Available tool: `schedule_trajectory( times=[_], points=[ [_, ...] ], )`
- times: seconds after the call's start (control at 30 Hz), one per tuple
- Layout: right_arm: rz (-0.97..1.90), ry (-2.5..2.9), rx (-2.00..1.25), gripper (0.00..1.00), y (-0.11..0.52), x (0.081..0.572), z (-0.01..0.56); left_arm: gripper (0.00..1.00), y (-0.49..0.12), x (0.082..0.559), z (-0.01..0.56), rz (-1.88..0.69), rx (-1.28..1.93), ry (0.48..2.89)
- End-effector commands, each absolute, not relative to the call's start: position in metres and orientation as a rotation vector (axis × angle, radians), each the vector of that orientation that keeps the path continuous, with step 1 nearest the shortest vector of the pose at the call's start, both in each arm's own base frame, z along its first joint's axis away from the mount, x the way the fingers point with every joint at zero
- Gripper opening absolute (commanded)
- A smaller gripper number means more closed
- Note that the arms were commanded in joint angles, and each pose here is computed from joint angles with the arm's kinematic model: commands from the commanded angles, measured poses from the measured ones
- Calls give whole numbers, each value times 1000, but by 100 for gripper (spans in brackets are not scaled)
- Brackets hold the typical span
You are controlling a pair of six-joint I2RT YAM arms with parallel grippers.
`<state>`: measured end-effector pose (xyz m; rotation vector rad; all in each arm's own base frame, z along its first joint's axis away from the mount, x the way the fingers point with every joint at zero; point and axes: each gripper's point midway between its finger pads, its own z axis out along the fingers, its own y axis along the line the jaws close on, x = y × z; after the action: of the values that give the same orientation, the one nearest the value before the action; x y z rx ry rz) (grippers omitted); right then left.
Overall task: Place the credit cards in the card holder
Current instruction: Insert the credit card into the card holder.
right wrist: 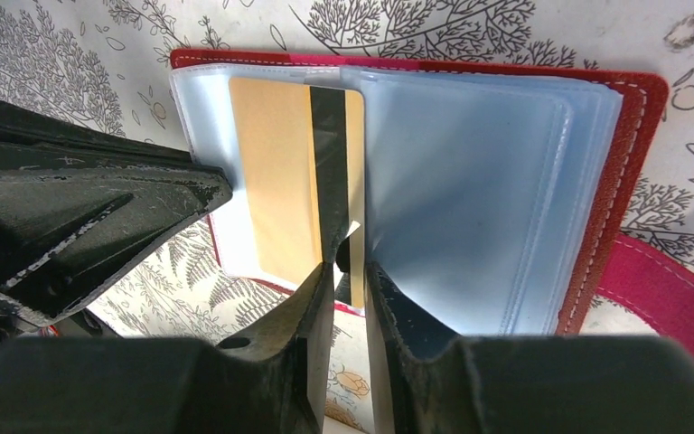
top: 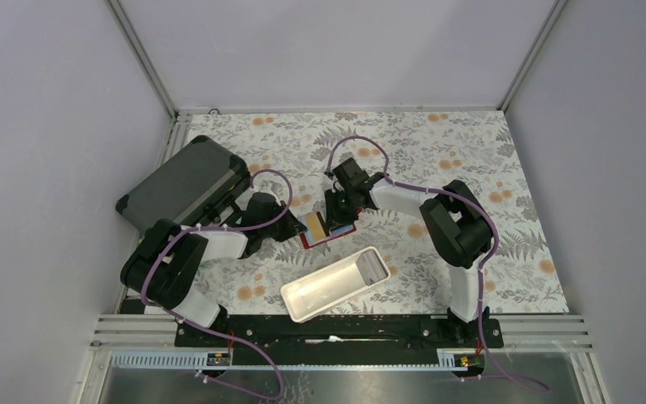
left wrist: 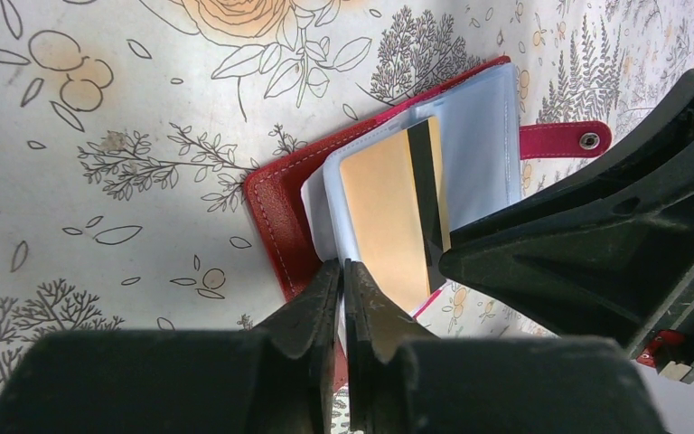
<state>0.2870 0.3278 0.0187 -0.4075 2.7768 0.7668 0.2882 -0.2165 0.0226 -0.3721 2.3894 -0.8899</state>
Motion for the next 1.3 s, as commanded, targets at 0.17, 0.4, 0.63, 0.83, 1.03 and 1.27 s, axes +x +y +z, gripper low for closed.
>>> schedule_trajectory(
  times=[0.17, 0.4, 0.63, 0.83, 1.03, 1.27],
  points=[
    [798, 2762, -493, 21, 345, 283, 23, 20, -221, 290, 35, -929, -324, 2354],
    [799, 2752, -516, 22, 348, 282, 23, 28, -224, 289, 36, -948, -312, 2351],
    [704, 2726, -432, 33, 339, 295, 31, 29, -218, 287, 34, -917, -324, 2355],
    [712, 2705, -423, 35, 341, 306, 38, 29, -217, 288, 35, -904, -317, 2353],
    [745, 2704, -438, 34, 349, 309, 37, 29, -218, 290, 35, -899, -309, 2352],
    [718, 2725, -435, 32, 348, 311, 25, 28, -218, 290, 33, -896, -299, 2360]
  ],
)
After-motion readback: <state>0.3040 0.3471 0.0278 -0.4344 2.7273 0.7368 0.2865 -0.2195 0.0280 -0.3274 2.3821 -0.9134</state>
